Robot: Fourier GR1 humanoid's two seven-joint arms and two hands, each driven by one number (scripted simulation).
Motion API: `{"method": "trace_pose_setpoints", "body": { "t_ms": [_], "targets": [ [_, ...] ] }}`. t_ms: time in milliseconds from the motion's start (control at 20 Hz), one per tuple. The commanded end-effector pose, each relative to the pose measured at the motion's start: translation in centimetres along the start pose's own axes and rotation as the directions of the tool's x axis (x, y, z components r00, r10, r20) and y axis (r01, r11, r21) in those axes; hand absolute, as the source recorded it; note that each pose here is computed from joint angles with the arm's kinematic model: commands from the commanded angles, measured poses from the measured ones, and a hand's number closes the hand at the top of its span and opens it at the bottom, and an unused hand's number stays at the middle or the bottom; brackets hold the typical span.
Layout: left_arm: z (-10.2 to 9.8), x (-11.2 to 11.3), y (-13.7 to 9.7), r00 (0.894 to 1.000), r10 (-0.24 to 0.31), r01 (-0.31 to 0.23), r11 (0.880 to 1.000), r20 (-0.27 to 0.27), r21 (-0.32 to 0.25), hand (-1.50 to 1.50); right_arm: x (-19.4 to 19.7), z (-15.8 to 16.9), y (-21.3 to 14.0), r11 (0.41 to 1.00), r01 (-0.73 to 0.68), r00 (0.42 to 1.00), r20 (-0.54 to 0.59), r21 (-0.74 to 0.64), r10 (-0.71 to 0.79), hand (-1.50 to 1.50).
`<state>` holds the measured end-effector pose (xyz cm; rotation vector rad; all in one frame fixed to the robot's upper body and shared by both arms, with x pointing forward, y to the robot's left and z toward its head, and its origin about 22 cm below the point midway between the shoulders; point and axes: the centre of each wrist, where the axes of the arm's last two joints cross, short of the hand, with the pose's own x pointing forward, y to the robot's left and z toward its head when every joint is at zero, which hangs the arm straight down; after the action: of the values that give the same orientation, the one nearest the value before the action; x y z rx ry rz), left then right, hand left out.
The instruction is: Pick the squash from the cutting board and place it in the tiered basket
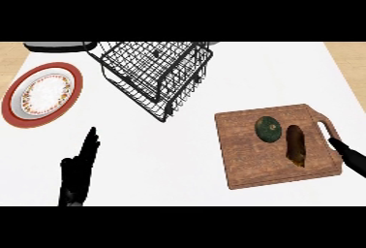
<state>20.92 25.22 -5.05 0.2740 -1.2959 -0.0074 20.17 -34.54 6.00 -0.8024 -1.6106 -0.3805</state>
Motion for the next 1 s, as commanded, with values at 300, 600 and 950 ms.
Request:
{"method": "trace_pose_setpoints", "body": {
  "t_ms": [300, 600, 950],
  "targets": [
    [0.7, -0.6, -1.9, 1.000, -0.002, 0.003, 0.998, 0.010, -0.055, 0.00, 3.8, 1.9, -0.2, 0.807, -0.507, 0.828, -0.092, 0.302, 0.554, -1.50],
    [-0.3, -0.1, -1.2, 1.000, 0.005, -0.004, 0.999, 0.016, -0.045, 0.00, 8.4, 3.1, 3.3, 0.730, -0.637, 0.720, -0.147, 0.248, 0.678, -1.50],
    [-0.9, -0.9, -0.2, 1.000, -0.003, 0.003, 1.000, 0.007, -0.028, 0.00, 7.3, 4.4, 10.5, 0.639, -0.712, 0.624, -0.156, 0.293, 0.766, -1.50]
  ]
}}
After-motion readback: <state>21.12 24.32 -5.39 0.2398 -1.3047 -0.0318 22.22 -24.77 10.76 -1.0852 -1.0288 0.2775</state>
